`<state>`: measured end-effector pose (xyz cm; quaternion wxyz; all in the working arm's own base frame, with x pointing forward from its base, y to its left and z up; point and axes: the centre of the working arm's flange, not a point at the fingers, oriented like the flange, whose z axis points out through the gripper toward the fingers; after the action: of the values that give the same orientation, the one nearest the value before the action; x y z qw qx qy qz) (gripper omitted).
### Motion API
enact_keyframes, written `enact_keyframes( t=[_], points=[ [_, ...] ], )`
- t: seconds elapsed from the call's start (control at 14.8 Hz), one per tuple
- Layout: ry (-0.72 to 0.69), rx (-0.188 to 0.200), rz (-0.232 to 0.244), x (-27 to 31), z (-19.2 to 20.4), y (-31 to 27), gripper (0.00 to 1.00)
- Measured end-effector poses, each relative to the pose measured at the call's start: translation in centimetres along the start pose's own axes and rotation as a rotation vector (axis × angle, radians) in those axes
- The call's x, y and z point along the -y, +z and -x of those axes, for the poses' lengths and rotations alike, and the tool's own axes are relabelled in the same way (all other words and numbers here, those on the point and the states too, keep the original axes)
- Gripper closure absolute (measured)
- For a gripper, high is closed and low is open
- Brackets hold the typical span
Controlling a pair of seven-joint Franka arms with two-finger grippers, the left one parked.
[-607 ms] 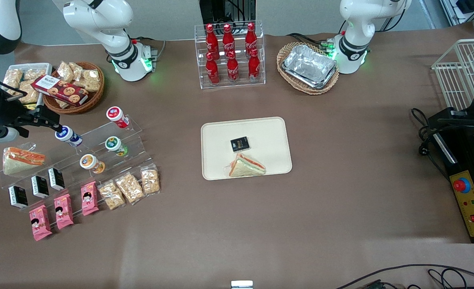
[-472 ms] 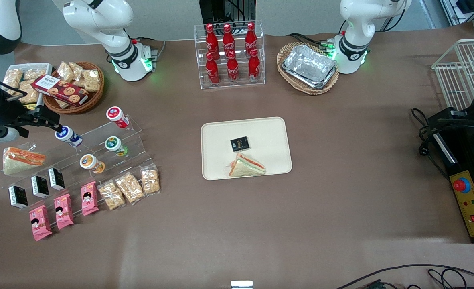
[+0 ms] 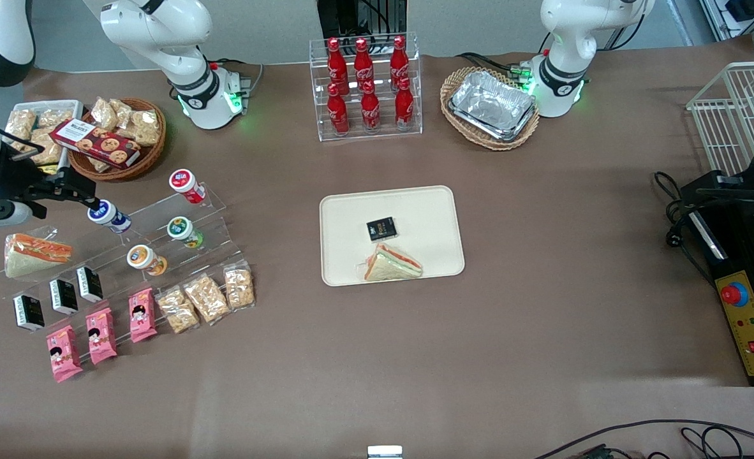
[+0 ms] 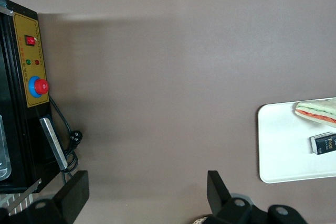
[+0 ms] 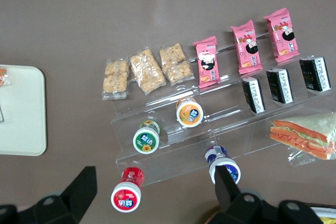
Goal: Place green gum on tray
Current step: 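Move the right gripper over the green-labelled gum bottle on the rack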
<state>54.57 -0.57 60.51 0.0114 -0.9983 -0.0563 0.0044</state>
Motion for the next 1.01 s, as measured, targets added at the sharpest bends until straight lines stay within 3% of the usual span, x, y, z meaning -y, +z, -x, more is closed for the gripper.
enact_keyframes(
  t=[0.34,1.01],
  points=[
    [-0.122,0.014,-0.002,0.8,-0.1,0.7,0.0],
    [-0.139,0.0,0.002,2.8,3.1,8.9,0.0]
  ],
)
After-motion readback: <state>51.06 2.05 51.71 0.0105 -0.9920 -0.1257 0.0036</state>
